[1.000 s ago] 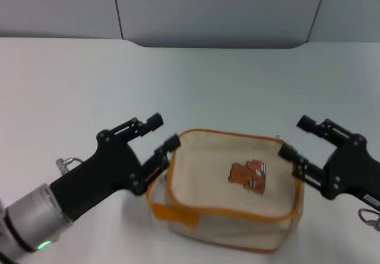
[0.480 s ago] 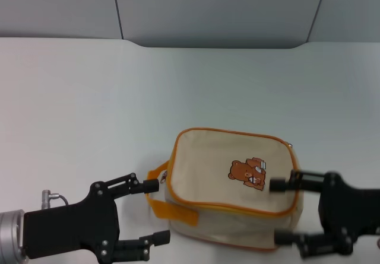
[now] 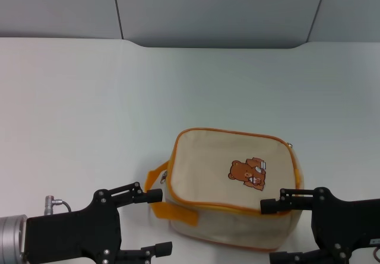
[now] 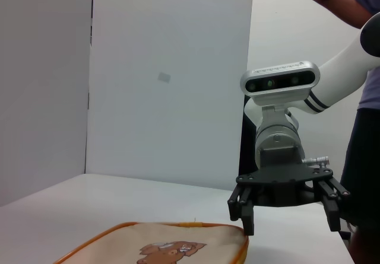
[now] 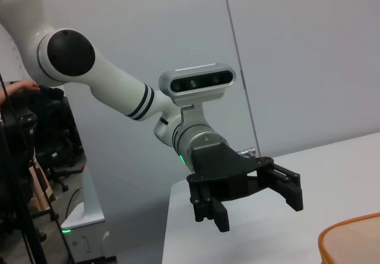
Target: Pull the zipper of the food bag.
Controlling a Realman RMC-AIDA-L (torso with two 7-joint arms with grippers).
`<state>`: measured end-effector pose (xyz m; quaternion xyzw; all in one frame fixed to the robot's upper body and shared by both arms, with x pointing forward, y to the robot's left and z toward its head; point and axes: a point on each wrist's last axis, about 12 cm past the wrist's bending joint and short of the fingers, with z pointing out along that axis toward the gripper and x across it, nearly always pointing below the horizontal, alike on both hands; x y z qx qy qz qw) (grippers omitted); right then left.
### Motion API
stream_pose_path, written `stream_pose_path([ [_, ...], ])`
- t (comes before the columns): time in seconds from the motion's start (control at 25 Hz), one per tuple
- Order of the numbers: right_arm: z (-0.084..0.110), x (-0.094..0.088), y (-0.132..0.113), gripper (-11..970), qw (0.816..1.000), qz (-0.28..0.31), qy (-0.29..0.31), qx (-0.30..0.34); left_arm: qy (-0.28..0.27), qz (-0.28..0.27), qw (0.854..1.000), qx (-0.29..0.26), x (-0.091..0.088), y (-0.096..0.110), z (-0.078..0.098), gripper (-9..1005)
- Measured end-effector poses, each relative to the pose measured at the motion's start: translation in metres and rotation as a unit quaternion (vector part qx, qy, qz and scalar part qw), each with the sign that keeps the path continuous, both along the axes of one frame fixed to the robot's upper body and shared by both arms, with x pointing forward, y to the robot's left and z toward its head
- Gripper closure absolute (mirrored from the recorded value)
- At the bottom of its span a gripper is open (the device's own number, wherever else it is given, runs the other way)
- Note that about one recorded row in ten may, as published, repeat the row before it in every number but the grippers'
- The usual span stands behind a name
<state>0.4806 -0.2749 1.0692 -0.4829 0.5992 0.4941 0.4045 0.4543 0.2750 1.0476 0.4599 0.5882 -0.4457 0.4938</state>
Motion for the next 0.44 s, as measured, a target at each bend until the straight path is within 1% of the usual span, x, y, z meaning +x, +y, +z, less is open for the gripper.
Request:
stream_pose_path([
  [0.44, -0.0038, -0.0052, -0.001, 145, 1.0, -0.008, -0.001, 0.003, -0.013, 0.002, 1.0, 0.003, -0.0007, -0.0018, -0.0022, 164],
])
